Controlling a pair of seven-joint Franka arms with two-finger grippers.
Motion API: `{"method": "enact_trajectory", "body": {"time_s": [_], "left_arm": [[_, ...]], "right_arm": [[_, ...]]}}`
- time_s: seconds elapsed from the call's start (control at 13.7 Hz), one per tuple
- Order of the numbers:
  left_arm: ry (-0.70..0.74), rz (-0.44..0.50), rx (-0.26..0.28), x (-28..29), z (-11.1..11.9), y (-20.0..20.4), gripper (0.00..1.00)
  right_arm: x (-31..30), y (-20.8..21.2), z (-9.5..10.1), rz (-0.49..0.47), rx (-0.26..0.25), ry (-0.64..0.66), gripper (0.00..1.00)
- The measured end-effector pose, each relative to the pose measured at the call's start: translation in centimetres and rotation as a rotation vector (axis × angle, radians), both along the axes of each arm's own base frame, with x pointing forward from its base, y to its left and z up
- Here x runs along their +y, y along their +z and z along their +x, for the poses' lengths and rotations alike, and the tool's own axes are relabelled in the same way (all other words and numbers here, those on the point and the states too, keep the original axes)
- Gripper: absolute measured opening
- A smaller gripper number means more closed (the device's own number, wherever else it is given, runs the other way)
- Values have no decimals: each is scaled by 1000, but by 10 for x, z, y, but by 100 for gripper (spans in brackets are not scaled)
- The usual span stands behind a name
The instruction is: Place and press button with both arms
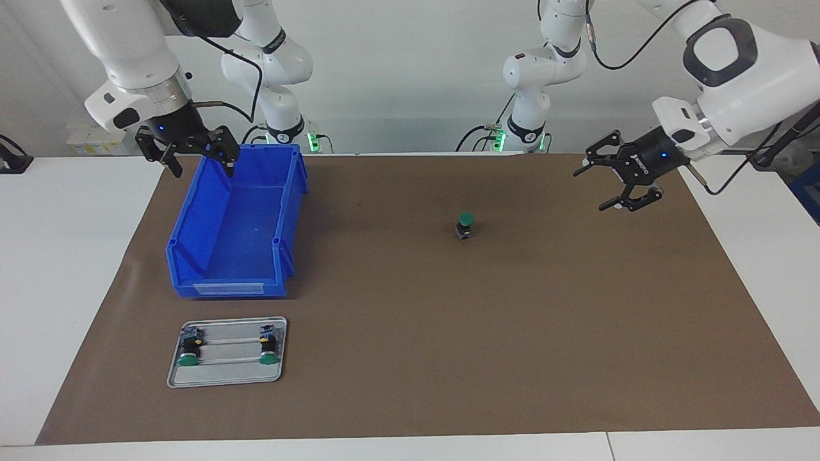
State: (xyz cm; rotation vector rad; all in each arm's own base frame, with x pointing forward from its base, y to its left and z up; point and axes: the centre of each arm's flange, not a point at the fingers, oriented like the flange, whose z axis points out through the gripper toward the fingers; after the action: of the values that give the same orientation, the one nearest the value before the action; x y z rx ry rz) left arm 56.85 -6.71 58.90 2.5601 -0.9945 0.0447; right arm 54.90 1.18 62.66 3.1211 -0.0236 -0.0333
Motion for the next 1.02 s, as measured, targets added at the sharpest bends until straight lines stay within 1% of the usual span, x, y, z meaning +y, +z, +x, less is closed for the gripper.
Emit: {"method": "enact_trajectory", "body": {"time_s": [0.07, 0.15, 0.22, 0.29, 0.44, 0.51, 0.66, 0.73, 1.02], "left_arm": [[43, 127, 4, -25, -7, 5, 88], [91, 220, 8, -48, -13, 7, 89], [147, 277, 14, -64, -18, 7, 92], [210, 311, 29, -71, -20, 5, 98], [311, 346, 62, -64, -21, -3, 100], [341, 374, 63, -54, -19, -5, 100], [381, 449, 38, -32, -15, -5, 100], [400, 467, 31, -21, -13, -4, 100], [479, 471, 28, 36, -8, 3, 100]], "right_arm": [[0, 0, 0, 0, 0, 0, 100], [0, 0, 0, 0, 0, 0, 100], [0, 0, 0, 0, 0, 0, 100], [0, 0, 0, 0, 0, 0, 100], [0, 0, 0, 0, 0, 0, 100], [0, 0, 0, 0, 0, 0, 100], [0, 0, 0, 0, 0, 0, 100], [0, 0, 0, 0, 0, 0, 100], [0, 0, 0, 0, 0, 0, 100]]}}
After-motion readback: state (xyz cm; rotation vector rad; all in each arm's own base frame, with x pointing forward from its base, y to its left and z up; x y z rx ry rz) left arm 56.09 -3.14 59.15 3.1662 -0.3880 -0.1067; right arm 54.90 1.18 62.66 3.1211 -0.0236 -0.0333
